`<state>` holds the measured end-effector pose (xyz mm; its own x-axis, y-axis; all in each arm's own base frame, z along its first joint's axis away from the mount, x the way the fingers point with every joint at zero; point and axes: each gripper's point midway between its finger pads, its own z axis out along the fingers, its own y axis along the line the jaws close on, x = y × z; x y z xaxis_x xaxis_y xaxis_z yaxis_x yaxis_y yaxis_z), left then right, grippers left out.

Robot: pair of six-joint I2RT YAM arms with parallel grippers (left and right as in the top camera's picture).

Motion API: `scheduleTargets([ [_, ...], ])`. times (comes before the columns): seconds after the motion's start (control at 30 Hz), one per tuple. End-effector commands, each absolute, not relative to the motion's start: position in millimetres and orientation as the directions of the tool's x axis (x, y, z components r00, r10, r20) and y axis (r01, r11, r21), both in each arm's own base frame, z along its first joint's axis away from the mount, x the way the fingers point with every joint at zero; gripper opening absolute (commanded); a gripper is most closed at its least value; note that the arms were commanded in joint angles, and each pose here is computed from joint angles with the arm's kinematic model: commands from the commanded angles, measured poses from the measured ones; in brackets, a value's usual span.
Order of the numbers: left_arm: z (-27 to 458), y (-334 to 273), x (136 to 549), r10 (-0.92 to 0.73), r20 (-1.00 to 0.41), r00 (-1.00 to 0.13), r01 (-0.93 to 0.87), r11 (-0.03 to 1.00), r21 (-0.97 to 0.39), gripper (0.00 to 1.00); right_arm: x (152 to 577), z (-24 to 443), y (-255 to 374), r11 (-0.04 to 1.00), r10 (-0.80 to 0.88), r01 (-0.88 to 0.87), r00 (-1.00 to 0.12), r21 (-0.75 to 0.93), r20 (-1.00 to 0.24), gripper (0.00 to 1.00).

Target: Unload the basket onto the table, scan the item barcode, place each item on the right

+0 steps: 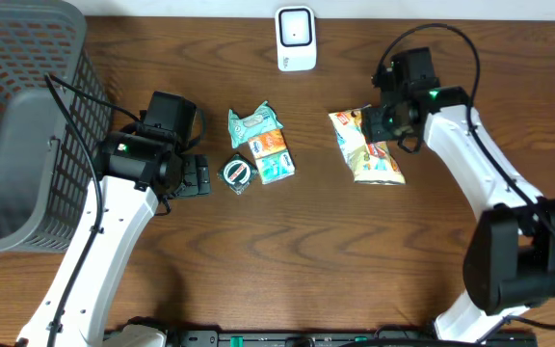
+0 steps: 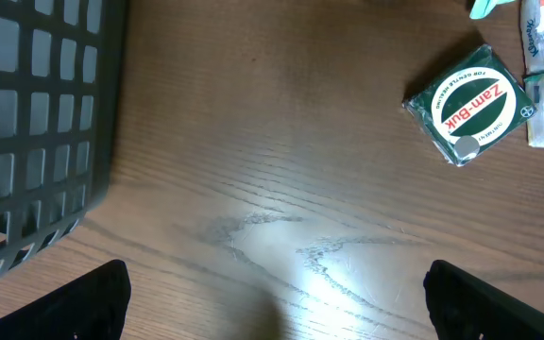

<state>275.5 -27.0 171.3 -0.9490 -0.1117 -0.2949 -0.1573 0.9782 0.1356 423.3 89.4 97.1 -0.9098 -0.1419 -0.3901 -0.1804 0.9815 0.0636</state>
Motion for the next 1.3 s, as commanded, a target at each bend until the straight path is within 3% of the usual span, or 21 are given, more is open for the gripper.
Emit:
scheduleTargets([
  [0.0, 170, -24, 275, -0.115, -0.291, -0.950, -0.164, 0.975, 0.149, 0.98, 416, 84, 90, 0.982, -0.146, -0.177, -0.927, 0.060, -0.346, 0.76],
  [0.47, 170, -24, 275, -0.115, -0.291, -0.950, -0.164, 0.975, 0.149, 0.98, 394, -15, 95, 0.981, -0.170, -0.178, -0.979, 0.070, -0.111, 0.76],
  [0.53, 170, -24, 275, -0.115, -0.291, -0.950, -0.164, 0.975, 0.149, 0.98, 391, -27, 95, 0.982, -0.171, -0.177, -0.981, 0.069, -0.087, 0.53],
  [0.6, 170, -24, 275, -0.115, -0.291, -0.950, -0.164, 0.975, 0.149, 0.98, 393, -29, 95, 0.985, -0.150, -0.157, -0.985, 0.071, -0.090, 0.14],
  [0.63, 170, -24, 275, -0.115, -0.291, -0.950, -0.164, 0.975, 0.149, 0.98, 395, -27, 96, 0.986, -0.145, -0.153, -0.984, 0.072, -0.100, 0.01],
  [1.07, 170, -24, 275, -0.115, -0.291, -0.950, -0.164, 0.975, 0.149, 0.98, 465, 105, 112, 0.985, -0.029, -0.102, -0.889, 0.137, -0.456, 0.01],
  [1.27, 170, -24, 275, -0.115, -0.291, -0.950, -0.164, 0.975, 0.149, 0.98, 475, 130, 143, 0.938, 0.026, -0.155, -0.861, 0.310, -0.508, 0.01],
])
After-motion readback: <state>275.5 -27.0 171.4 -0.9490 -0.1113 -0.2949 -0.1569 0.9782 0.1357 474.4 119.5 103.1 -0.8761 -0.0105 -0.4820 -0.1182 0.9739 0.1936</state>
